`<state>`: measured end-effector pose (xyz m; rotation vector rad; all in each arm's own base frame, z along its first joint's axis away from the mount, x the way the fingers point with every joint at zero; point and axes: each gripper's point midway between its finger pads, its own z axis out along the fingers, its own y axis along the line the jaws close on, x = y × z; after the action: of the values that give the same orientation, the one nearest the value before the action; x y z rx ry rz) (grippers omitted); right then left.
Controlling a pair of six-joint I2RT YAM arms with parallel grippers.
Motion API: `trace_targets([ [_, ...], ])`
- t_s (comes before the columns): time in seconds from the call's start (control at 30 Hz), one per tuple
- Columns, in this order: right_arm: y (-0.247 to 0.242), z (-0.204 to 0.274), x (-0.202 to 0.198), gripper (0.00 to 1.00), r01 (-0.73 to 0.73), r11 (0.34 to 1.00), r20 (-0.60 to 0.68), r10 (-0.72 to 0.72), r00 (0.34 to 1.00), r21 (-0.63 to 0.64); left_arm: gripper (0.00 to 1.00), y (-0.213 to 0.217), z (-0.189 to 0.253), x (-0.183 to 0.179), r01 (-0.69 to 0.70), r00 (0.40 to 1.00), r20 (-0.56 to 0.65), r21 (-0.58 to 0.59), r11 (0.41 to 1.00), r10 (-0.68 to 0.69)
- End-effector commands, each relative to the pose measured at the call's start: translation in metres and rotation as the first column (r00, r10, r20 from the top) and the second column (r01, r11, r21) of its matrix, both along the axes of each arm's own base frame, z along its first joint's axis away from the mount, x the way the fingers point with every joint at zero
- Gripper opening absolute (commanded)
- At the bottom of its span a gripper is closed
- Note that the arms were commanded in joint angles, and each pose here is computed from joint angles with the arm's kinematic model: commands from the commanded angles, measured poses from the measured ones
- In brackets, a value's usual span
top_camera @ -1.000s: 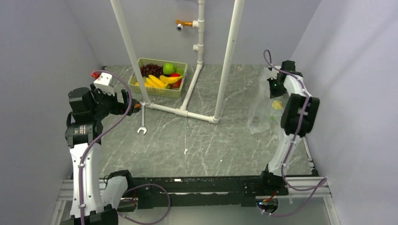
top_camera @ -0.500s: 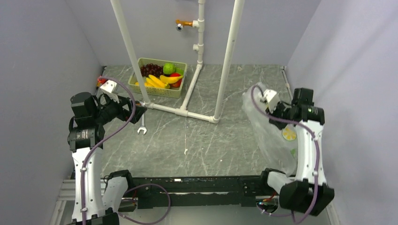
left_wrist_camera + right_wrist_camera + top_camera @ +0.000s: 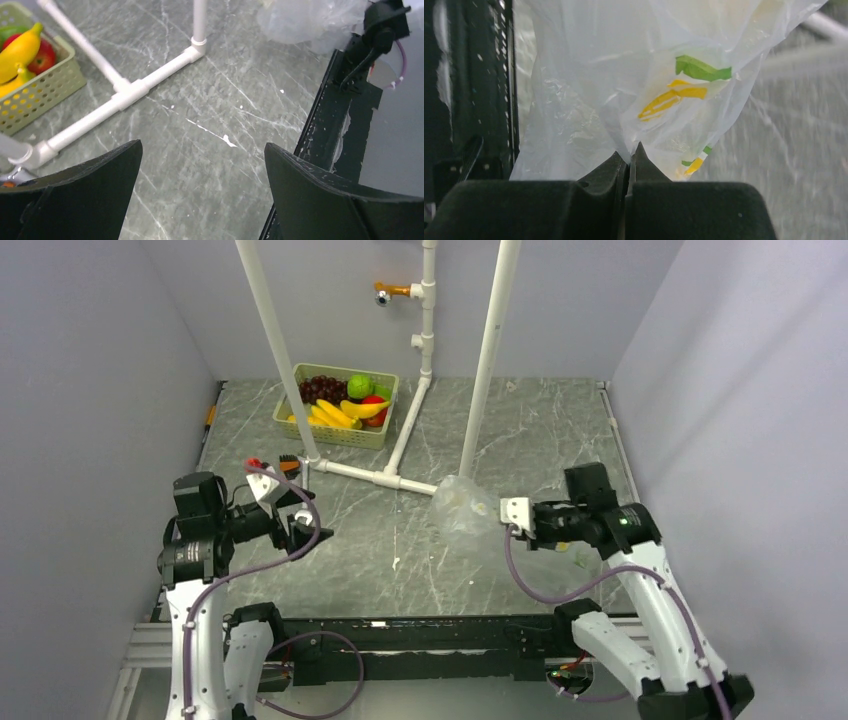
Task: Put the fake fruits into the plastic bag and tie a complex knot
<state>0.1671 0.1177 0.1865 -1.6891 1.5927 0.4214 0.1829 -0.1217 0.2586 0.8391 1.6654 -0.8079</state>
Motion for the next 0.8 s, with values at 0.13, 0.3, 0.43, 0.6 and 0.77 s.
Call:
trace_targets([
  [0.13,0.120,0.040,-0.003,0.04,-0.367,0.906,-0.001,0.375,0.927,0.212,0.99,-0.024,0.010,-0.045,0.299,0.846,0.396,0.201,0.933,-0.357],
  [0.3,0.156,0.037,-0.019,0.05,-0.508,0.836,-0.006,0.520,0.854,0.209,0.99,-0.039,0.007,-0.052,0.404,0.753,0.402,0.343,0.848,-0.521],
  [0.43,0.167,0.031,-0.027,0.05,-0.570,0.797,-0.014,0.584,0.812,0.202,0.99,-0.059,0.010,-0.049,0.455,0.729,0.389,0.341,0.823,-0.564],
  [0.6,0.180,0.032,-0.034,0.07,-0.611,0.760,0.008,0.625,0.780,0.220,0.99,-0.089,0.010,-0.060,0.545,0.681,0.372,0.319,0.776,-0.631],
  [0.77,0.186,0.037,-0.028,0.17,-0.604,0.766,0.026,0.615,0.788,0.220,0.39,-0.104,0.007,-0.073,0.626,0.673,0.280,0.277,0.729,-0.684],
])
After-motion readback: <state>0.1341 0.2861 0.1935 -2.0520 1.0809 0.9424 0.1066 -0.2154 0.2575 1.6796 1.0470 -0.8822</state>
